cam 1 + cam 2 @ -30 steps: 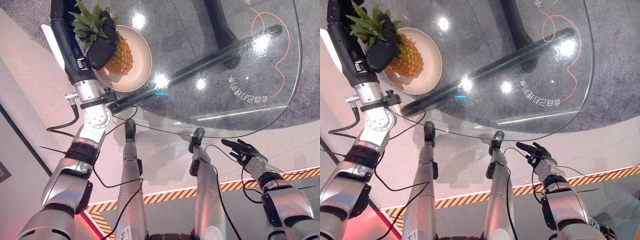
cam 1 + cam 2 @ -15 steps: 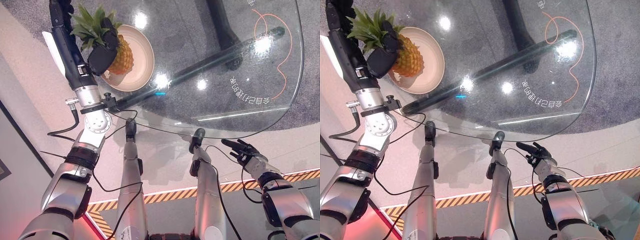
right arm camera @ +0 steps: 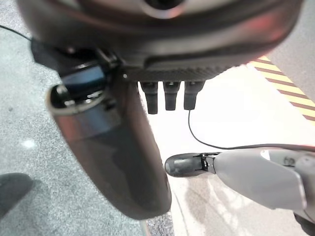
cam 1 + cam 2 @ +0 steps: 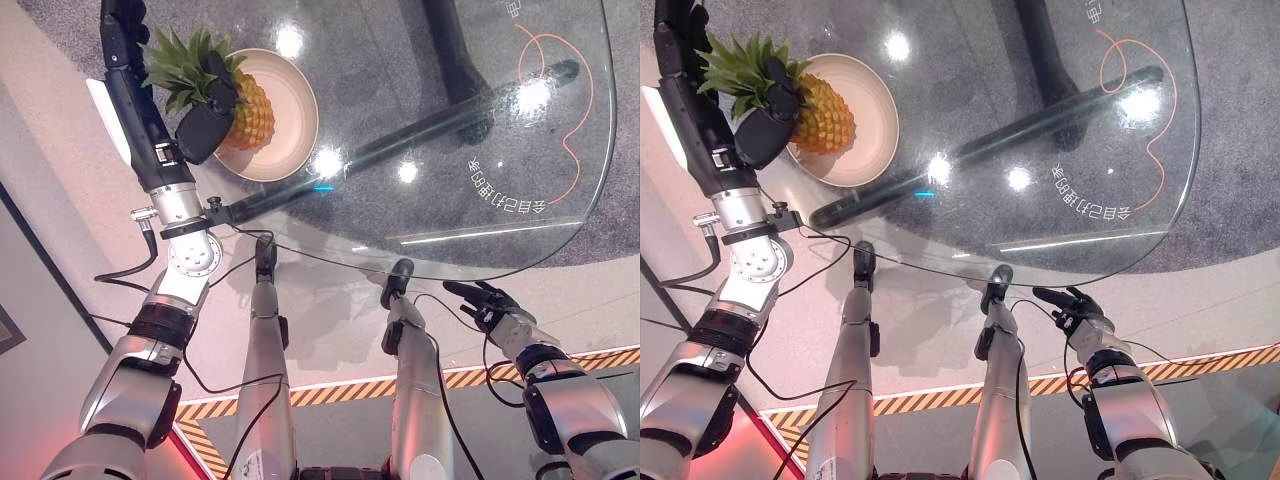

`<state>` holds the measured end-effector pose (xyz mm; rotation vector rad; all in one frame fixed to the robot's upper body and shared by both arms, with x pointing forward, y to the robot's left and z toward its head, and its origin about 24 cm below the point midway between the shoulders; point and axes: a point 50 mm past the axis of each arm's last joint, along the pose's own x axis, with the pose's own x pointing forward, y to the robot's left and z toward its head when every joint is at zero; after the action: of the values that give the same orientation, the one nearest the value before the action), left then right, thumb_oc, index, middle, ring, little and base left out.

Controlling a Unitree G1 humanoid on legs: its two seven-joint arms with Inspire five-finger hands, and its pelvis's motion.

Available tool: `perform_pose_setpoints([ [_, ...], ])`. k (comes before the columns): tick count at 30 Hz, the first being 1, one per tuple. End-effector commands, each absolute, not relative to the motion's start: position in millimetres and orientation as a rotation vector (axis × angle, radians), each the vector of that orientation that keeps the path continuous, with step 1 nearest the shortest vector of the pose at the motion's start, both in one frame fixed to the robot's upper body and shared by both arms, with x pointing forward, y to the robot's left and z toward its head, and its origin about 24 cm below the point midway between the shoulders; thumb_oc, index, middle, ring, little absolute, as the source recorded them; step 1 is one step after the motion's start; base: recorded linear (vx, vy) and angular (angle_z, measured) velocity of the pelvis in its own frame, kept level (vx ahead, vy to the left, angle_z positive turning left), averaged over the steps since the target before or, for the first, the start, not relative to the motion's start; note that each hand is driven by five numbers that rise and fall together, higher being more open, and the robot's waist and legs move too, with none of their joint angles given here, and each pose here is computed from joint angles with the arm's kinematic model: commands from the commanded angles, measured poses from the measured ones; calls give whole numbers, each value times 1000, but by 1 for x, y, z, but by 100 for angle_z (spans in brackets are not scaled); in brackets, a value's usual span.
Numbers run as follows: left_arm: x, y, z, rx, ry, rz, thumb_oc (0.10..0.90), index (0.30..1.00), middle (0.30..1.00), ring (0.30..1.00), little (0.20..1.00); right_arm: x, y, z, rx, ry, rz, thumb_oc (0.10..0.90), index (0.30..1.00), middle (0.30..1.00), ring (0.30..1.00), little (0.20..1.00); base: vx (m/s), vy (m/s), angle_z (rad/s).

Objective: Pick up the fruit to the plate

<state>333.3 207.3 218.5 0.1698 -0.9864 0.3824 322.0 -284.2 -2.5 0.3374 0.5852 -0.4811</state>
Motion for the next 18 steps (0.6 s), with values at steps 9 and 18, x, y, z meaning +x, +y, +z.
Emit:
perform_pose_setpoints([
  [9, 321, 218, 226, 189, -1081, 378, 800, 900, 900, 900, 900, 286, -319, -22, 317, 647, -625, 800, 900, 900, 900, 900, -2, 7, 0],
  [18, 318, 216, 226, 256, -1103, 347, 800, 900, 900, 900, 900, 284, -323, -21, 316, 643, -630, 800, 900, 900, 900, 900, 0, 0, 0],
])
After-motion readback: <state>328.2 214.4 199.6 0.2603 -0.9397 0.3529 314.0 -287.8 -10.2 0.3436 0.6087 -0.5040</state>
